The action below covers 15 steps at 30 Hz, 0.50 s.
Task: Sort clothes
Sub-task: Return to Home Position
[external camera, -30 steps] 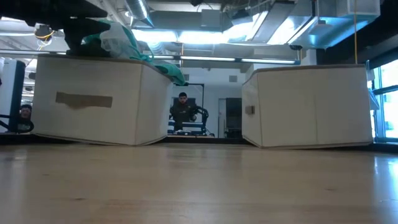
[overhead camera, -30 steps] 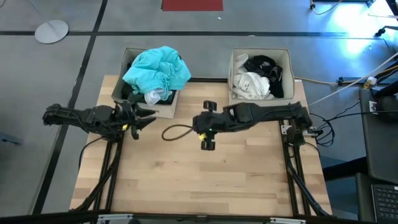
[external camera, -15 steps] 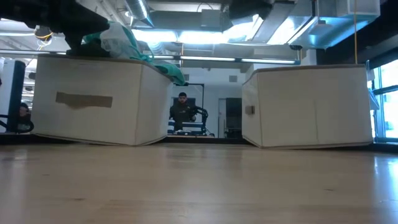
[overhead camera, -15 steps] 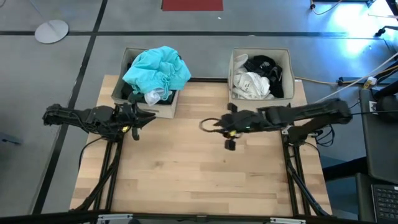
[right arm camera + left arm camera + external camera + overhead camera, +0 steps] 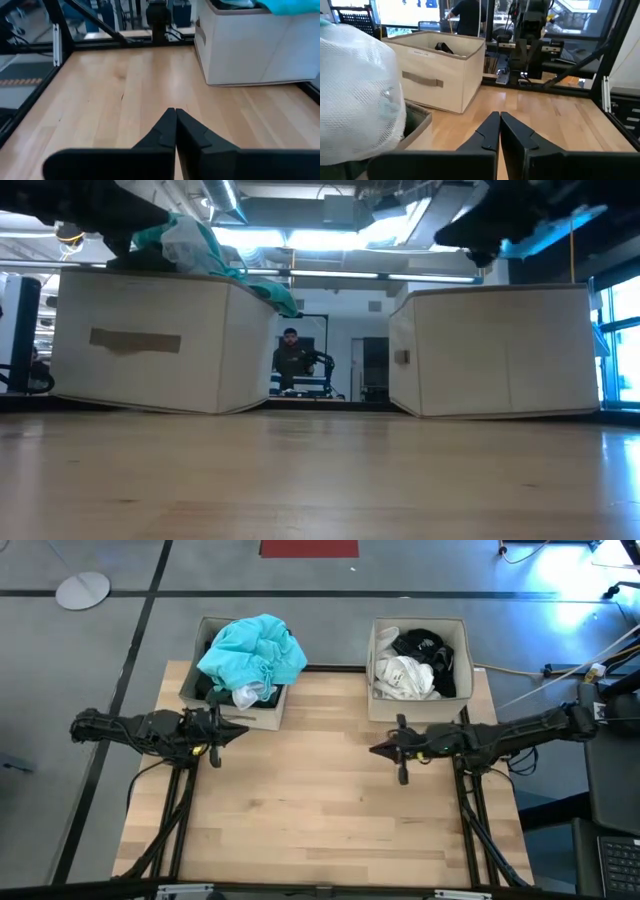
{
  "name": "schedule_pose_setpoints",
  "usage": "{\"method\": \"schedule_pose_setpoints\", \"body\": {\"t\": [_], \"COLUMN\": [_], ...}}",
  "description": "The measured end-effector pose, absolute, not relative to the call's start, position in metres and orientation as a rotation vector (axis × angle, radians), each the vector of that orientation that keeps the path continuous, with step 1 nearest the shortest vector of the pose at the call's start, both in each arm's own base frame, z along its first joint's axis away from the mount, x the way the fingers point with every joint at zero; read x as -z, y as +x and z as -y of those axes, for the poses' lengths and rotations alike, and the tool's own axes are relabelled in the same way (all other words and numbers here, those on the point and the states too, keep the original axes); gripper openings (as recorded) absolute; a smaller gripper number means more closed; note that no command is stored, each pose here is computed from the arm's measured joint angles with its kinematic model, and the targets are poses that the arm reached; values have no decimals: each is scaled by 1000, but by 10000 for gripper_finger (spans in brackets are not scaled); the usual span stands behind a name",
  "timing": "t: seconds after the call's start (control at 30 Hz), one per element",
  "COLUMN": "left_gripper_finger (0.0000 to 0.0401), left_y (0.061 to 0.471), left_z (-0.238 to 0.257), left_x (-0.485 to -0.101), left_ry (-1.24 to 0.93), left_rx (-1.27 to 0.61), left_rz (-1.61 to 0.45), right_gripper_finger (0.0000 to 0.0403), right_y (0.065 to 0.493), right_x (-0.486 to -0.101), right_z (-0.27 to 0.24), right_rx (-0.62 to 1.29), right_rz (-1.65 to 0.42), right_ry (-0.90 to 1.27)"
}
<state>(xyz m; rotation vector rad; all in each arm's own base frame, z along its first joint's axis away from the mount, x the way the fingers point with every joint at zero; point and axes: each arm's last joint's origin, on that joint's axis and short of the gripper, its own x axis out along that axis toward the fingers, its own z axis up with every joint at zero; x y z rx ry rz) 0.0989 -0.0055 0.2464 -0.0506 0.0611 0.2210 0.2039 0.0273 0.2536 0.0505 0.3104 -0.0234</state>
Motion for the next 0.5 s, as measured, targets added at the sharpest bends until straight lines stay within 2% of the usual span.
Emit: {"method": "schedule_pose_setpoints", "body": {"t": [0.3,0.5], "left_gripper_finger": [5,5], "left_y": [87,75], "left_z": [4,1], "left_x": [-246,-247], "left_ry": [-54,-76], "left_rx": [-222,-224], "left_rz": [-52,-7], "right_gripper_finger": [4,3], "right_y": [159,137], "right_x": [-221,-212], "right_z": [-20,-18], "right_rx": [15,-20], "right_rz": [-175,-75], "right_ry": [82,116]}}
